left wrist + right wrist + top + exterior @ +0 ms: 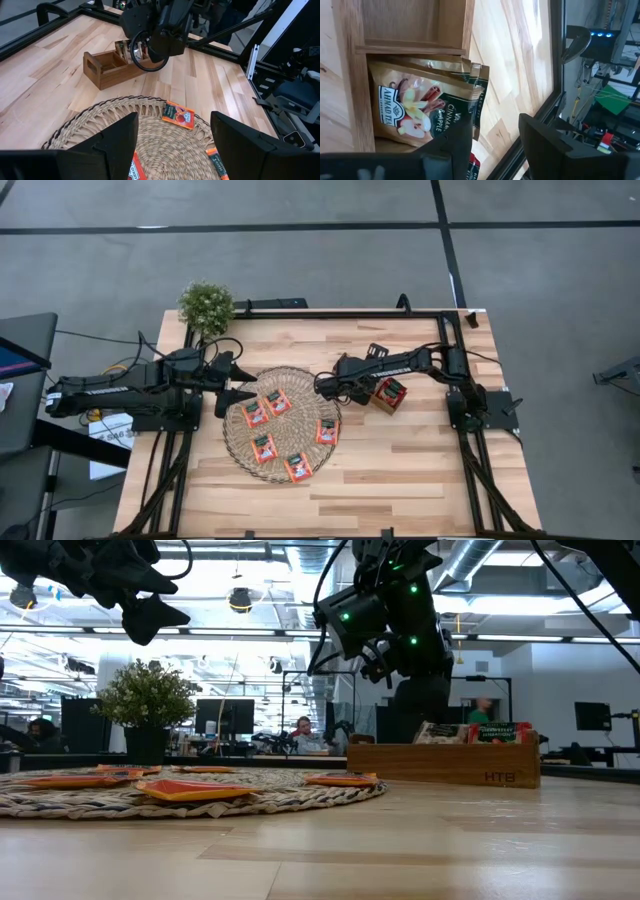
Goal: Pick & Place Tea
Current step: Put the brown tea bag into the middle section of the wooden organizer, then put the orange tea bag into the left section of the wooden organizer
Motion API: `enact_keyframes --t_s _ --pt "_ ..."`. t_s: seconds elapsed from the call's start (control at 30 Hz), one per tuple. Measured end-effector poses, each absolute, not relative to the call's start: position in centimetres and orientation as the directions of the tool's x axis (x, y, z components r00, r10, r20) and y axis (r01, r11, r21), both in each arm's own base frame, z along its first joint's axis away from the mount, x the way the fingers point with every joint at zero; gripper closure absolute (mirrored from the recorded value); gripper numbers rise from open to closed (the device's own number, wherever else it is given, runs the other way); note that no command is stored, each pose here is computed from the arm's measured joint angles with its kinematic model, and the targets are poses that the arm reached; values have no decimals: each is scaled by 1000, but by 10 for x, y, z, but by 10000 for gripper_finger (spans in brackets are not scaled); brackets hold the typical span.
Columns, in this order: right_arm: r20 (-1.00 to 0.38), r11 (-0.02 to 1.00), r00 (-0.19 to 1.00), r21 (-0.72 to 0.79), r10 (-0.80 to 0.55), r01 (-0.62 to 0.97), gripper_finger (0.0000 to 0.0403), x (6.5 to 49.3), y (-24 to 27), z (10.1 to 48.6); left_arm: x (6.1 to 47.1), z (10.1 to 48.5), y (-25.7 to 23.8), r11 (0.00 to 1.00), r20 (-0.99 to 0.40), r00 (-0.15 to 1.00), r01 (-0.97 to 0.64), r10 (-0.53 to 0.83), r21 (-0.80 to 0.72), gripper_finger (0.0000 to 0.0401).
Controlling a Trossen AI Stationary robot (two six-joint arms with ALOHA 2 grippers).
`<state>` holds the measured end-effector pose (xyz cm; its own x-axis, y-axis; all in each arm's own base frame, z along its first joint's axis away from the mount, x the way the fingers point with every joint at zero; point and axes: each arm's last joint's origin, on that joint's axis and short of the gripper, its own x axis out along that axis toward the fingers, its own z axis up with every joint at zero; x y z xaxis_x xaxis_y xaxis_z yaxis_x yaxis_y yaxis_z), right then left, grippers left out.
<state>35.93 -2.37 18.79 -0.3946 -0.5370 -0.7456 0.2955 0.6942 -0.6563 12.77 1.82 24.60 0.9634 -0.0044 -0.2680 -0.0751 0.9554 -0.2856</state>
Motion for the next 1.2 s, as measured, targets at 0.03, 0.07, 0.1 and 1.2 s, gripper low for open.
enact_keyframes --t_s 0.03,0.07,0.1,1.2 --pt "-746 697 -395 -656 -537 290 250 359 -24 188 128 246 18 955 -268 963 -75 -4 -286 160" --pt "-745 697 -394 -656 -537 290 251 359 -24 188 128 246 18 955 -268 963 -75 -4 -286 160" --pt "-746 697 -394 -656 -537 290 252 359 -24 188 128 246 18 955 -268 963 -75 -4 -286 160" --pt "-738 791 430 -226 -520 568 285 234 50 323 128 246 17 901 -264 963 -63 -59 -430 160"
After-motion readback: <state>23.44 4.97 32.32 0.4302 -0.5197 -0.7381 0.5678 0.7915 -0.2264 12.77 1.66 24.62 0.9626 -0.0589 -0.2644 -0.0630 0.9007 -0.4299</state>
